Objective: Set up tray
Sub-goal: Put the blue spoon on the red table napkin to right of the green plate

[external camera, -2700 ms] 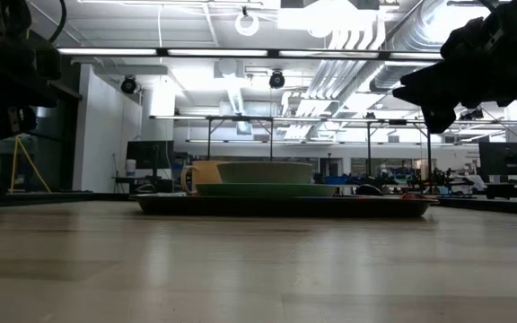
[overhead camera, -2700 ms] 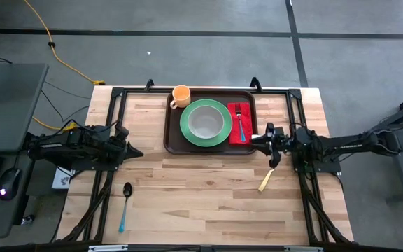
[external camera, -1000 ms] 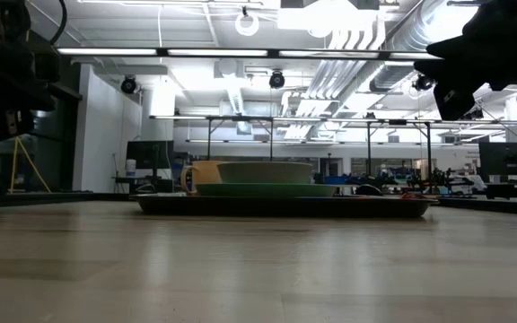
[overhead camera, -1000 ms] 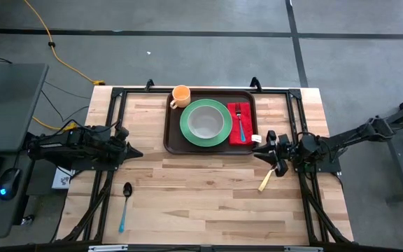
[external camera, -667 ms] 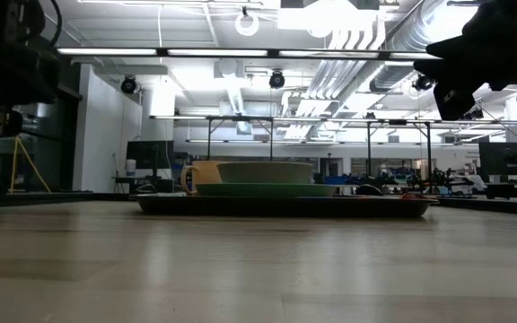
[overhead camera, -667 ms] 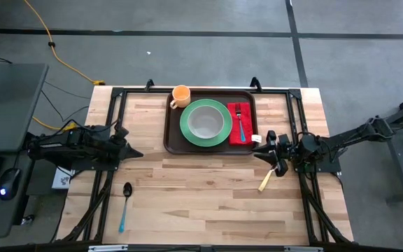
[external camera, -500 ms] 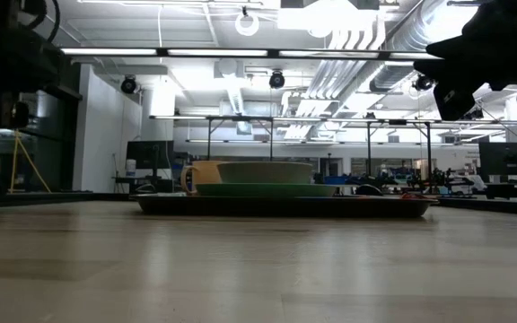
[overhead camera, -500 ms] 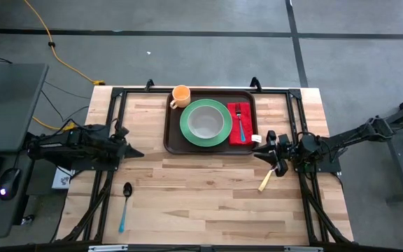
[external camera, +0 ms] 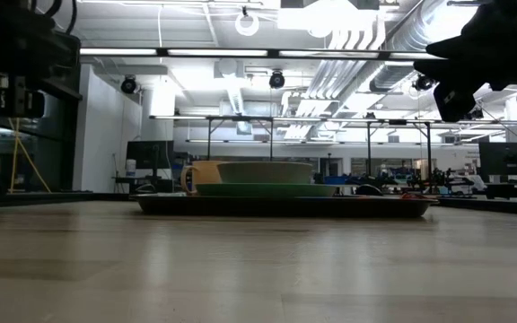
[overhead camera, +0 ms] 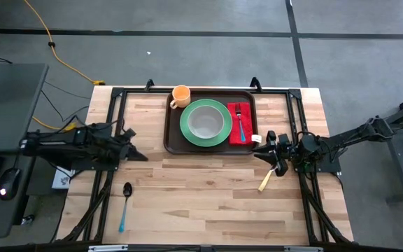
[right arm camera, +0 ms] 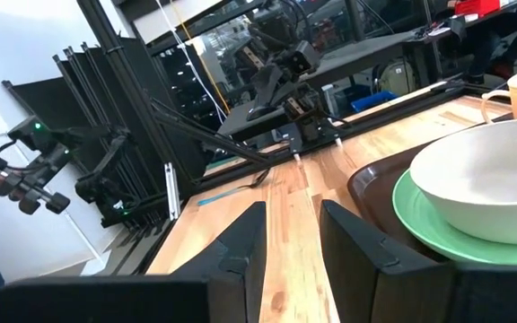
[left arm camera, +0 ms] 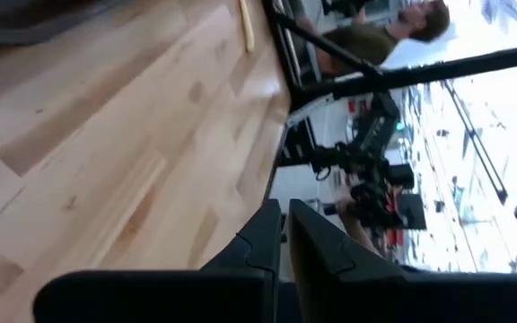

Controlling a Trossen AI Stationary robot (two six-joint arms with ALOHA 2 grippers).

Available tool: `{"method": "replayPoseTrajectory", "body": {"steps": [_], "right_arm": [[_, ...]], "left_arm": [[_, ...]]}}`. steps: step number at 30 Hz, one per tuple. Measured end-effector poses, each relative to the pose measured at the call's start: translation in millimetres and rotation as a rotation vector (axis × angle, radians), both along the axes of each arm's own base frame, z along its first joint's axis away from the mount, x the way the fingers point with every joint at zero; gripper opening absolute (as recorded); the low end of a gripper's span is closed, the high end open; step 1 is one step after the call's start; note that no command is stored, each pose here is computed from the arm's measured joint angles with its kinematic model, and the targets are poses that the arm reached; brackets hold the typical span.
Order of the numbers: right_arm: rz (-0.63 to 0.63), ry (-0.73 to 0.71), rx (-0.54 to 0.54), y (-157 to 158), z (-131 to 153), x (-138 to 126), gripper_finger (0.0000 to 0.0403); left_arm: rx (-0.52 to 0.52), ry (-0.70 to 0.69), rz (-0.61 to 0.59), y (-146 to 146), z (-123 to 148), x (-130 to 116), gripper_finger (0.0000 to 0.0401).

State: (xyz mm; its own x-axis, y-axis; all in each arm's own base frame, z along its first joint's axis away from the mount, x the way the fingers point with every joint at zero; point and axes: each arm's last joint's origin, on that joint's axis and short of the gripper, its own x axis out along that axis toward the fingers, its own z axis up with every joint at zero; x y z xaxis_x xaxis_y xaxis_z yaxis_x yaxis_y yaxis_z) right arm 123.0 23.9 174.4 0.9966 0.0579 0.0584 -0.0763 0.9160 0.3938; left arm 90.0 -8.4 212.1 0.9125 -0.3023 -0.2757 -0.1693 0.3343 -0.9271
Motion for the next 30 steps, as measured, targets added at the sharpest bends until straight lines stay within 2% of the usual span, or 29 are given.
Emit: {"method": "replayPoseTrajectory", "body": {"steps": [6,19,30], "right_arm": [[0.0,0.001,0.009,0,0,0,0.0085],[-0.019,0.001,0.007,-1,0,0,0.0085],[-0.019,0.0,-0.002,-1,0,0,0.0085]], "left_arm": [[-0.021,0.036,-0.07,-2,7,11,0.0055],[-0.019,0.042,-0.161,-6,51,30,0.0055],[-0.062,0.162,-0.229,-33,67,56,0.0055]]}}
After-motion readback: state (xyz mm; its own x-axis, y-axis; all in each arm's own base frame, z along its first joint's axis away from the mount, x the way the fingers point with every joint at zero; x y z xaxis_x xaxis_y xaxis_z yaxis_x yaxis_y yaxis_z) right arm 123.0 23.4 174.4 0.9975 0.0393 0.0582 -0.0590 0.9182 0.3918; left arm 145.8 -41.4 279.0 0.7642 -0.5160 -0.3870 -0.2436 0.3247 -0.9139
